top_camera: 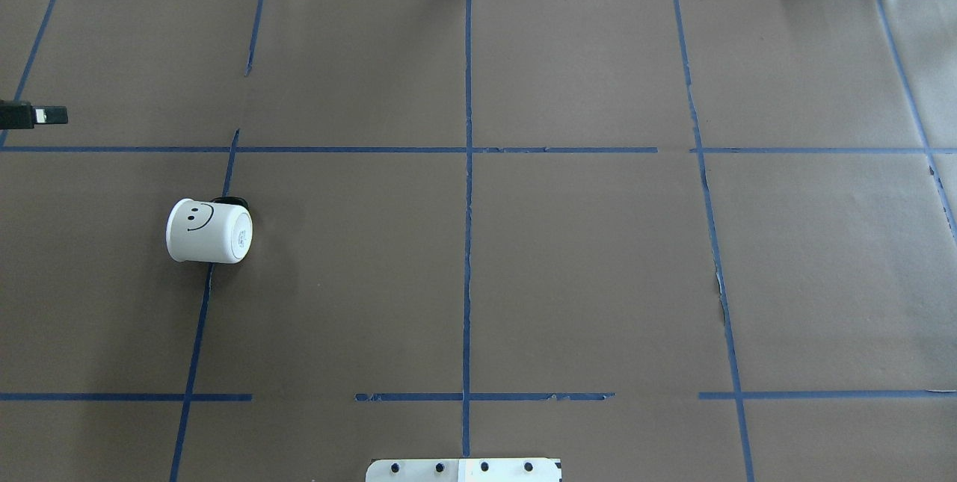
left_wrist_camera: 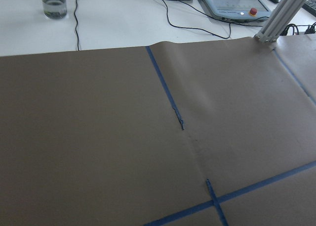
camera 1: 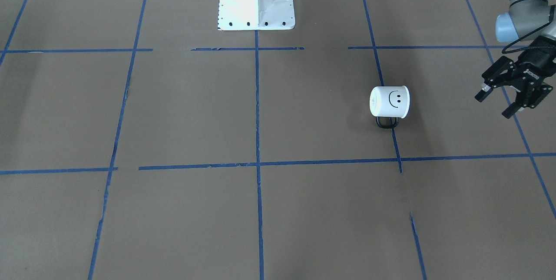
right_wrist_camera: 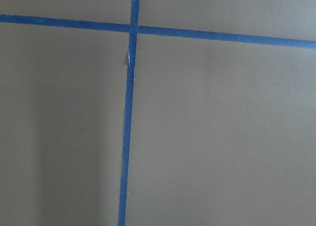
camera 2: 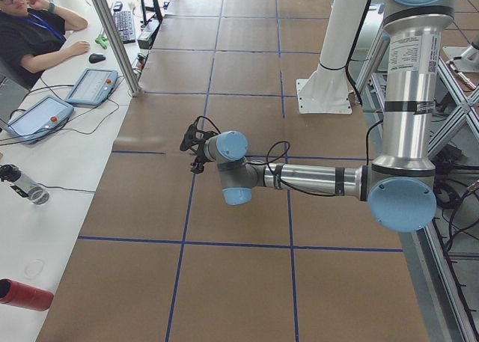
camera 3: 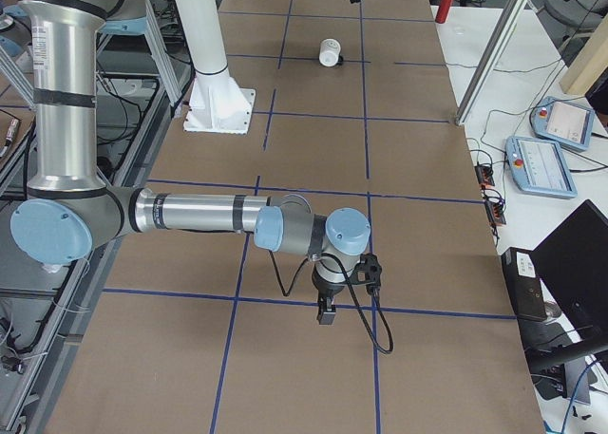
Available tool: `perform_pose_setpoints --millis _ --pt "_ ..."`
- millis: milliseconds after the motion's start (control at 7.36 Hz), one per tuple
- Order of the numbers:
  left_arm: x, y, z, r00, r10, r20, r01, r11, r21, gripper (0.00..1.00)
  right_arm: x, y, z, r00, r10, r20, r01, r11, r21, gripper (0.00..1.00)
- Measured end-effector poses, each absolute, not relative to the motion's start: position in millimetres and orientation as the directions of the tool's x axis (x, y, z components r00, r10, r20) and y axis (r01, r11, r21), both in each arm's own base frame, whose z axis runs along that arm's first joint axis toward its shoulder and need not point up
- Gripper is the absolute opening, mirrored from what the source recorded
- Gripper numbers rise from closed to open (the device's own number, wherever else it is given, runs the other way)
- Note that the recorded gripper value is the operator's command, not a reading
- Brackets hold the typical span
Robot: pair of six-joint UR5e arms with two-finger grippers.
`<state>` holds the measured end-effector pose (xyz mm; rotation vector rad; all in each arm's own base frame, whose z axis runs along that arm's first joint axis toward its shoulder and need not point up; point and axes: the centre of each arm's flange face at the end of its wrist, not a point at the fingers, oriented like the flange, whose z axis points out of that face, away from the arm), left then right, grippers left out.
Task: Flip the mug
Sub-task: 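Reach the left gripper toward the sideways white mug's rim and grasp it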
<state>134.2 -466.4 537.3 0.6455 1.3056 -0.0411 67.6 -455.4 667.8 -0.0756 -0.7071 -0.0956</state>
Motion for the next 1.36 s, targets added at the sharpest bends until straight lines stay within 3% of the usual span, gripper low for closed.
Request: perform_pose_setpoints --millis 408,816,1359 --pt "209 -425 563 0.101 0.3 -0.949 0.43 0.847 0.313 1.0 68 -455 668 0.756 -0.062 0.651 0.113 0.993 -0.037 1.0" --pt "279 -388 562 -0.067 0.239 -0.969 0.452 0.873 0.184 0.9 68 -455 668 0.756 -0.062 0.651 0.113 0.993 -0.037 1.0" --pt "305 -386 563 -0.111 0.195 -0.975 0.433 0.892 0.129 0.85 68 -455 668 0.756 -0.062 0.651 0.113 0.993 -0.037 1.0"
